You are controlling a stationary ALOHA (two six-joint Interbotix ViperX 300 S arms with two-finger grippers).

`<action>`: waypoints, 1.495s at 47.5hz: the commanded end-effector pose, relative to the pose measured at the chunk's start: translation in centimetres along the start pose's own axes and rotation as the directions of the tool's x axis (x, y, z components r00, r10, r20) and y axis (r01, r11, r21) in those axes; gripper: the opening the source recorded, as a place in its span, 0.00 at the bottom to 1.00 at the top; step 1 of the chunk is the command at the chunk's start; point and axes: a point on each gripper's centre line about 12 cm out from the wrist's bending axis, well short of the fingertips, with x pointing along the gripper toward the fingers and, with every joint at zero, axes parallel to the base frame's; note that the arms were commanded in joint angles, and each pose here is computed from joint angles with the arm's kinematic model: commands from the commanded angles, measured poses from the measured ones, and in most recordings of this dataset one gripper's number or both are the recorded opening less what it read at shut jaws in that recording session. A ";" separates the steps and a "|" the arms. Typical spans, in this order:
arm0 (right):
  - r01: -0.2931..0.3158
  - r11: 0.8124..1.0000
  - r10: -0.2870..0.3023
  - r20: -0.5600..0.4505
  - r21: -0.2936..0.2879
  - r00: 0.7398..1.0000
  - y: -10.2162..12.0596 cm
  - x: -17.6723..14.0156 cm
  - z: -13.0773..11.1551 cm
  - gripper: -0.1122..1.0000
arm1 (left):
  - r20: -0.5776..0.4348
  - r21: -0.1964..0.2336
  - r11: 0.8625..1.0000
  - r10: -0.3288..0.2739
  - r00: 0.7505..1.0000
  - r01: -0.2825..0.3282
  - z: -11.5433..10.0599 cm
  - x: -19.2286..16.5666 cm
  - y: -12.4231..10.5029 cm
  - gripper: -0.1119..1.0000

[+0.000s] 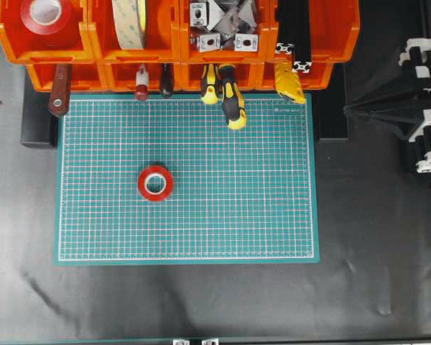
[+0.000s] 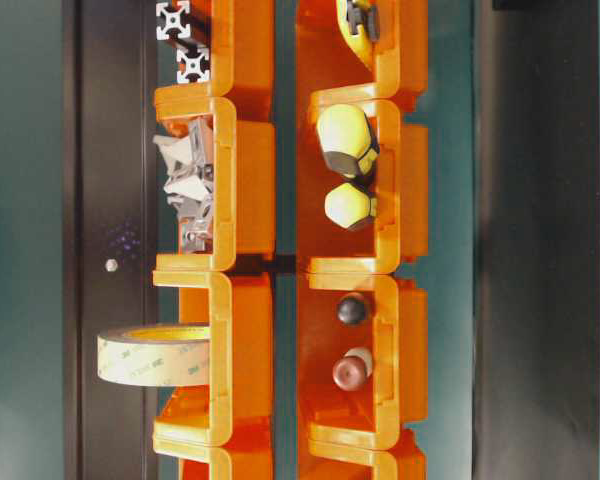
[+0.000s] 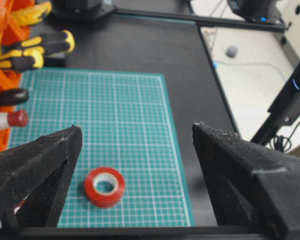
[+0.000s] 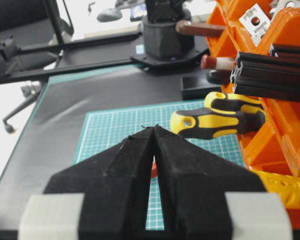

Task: Pick vinyl tape from container rack with left arm.

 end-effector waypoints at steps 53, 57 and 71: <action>-0.005 1.000 0.005 0.030 -0.002 1.000 0.2 0.2 1.1 0.10 | 0.011 -0.003 1.000 0.002 1.000 -0.002 0.1 -0.1 0.0 0.87; -0.005 1.000 0.005 0.030 -0.002 1.000 0.2 0.2 1.1 0.10 | 0.014 -0.004 1.000 0.001 1.000 0.000 0.1 -0.1 0.0 0.87; -0.005 1.000 0.005 0.032 -0.002 0.999 0.2 0.2 1.1 0.10 | 0.014 -0.003 1.000 0.001 1.000 -0.001 0.1 -0.1 0.0 0.87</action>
